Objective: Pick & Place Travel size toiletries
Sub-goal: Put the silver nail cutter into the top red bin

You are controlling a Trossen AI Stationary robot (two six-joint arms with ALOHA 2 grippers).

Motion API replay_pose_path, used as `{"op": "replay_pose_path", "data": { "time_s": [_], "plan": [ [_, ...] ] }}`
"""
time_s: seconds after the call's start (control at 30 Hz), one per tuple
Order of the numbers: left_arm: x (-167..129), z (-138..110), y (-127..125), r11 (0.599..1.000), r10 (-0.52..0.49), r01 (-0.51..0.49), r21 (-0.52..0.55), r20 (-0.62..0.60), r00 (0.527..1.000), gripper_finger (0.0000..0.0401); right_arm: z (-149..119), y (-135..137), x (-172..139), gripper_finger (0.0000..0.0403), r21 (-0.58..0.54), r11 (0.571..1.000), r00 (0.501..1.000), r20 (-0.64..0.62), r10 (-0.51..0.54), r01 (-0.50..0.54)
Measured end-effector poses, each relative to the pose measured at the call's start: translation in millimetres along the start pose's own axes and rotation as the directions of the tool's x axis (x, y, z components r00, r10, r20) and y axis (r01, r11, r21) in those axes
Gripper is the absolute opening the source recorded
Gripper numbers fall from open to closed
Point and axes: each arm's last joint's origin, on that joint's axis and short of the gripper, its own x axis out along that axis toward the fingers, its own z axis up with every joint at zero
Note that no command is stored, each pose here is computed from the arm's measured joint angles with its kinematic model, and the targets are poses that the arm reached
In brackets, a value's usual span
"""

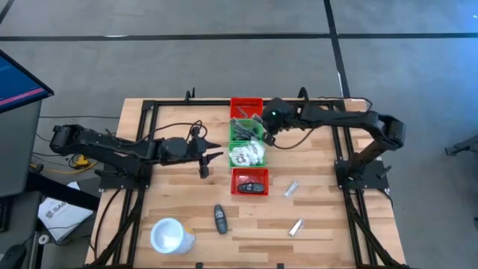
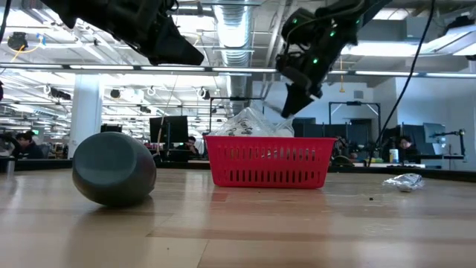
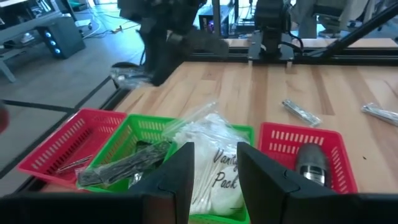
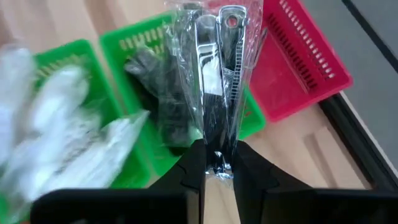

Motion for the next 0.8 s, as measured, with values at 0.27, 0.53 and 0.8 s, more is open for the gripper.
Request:
{"op": "replay_pose_path", "data": {
  "time_s": [0.27,0.53,0.8],
  "plan": [
    [1.2,0.2,3.6,1.0,0.015,-0.015,-0.013,0.001,1.0,0.0114,18.9,-25.4,35.9,0.0041,-0.019,1.0,1.0,-0.013,-0.015,0.015],
    [1.1,0.5,3.4,1.0,0.014,-0.014,-0.014,0.004,1.0,0.0114,37.2,-48.5,72.0,0.0041,-0.02,1.0,0.999,-0.042,0.016,-0.017],
    [1.1,0.5,3.3,1.0,0.014,-0.014,-0.014,0.004,1.0,0.0114,49.8,-68.2,92.5,0.0043,-0.02,1.0,0.998,-0.066,0.008,-0.009]
  ]
}}
